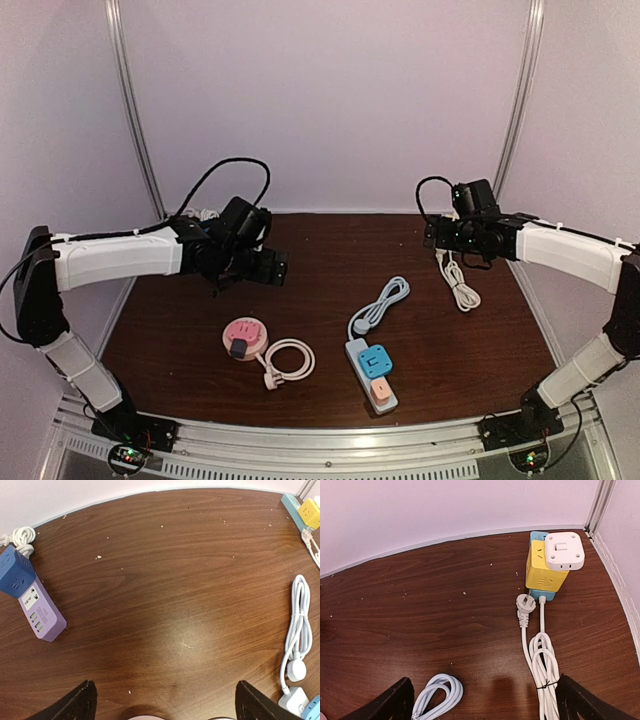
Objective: Pull the plug off the socket
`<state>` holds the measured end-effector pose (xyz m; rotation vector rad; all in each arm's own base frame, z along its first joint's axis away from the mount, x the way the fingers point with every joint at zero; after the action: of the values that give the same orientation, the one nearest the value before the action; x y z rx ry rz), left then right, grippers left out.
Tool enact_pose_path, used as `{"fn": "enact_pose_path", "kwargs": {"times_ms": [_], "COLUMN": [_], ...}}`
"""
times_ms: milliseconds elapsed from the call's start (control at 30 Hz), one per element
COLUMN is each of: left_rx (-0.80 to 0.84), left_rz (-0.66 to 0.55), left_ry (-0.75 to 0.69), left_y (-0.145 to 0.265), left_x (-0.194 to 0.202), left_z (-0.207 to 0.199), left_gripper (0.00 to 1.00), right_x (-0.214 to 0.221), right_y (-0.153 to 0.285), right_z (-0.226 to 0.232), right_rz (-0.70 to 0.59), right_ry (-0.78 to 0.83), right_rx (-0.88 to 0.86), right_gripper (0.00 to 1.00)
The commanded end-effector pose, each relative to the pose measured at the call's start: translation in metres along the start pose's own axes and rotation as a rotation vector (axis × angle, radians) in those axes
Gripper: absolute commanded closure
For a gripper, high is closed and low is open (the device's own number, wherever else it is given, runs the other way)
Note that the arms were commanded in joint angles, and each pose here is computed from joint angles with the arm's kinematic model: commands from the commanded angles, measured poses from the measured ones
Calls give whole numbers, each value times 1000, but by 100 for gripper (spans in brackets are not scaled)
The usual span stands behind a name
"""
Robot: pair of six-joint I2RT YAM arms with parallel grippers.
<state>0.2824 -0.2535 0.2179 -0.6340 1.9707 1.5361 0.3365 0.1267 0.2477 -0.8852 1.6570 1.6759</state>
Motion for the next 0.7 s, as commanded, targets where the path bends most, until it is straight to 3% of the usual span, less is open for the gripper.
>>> {"fn": "enact_pose_path", "kwargs": {"times_ms": [0, 233, 667], "left_rx": [34, 39, 70], "left_rz": [-102, -98, -8], "left_ry": [33, 86, 136], "left_y": [19, 20, 11], "left_x": [-25, -24, -4], "left_z": [-7, -6, -4], "left_gripper": [2, 2, 2], "right_x": [-3, 7, 73], "right_y": [8, 12, 58], "right_z": [-2, 7, 81], "right_rz": [-10, 49, 210], "right_ry": [8, 54, 286], "right_rx": [0, -73, -324], "right_gripper": [0, 0, 2]}}
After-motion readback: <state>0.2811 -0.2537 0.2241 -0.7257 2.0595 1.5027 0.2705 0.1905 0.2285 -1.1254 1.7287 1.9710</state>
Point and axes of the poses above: each gripper's point midway between its finger pads, its own y axis back along the fingers, its own z axis along the line the jaws close on, x = y × z, the point moved 9 cm from there along y, back along the fingers, and after that the axes turned 11 degrees about y, right-handed, at the moved point
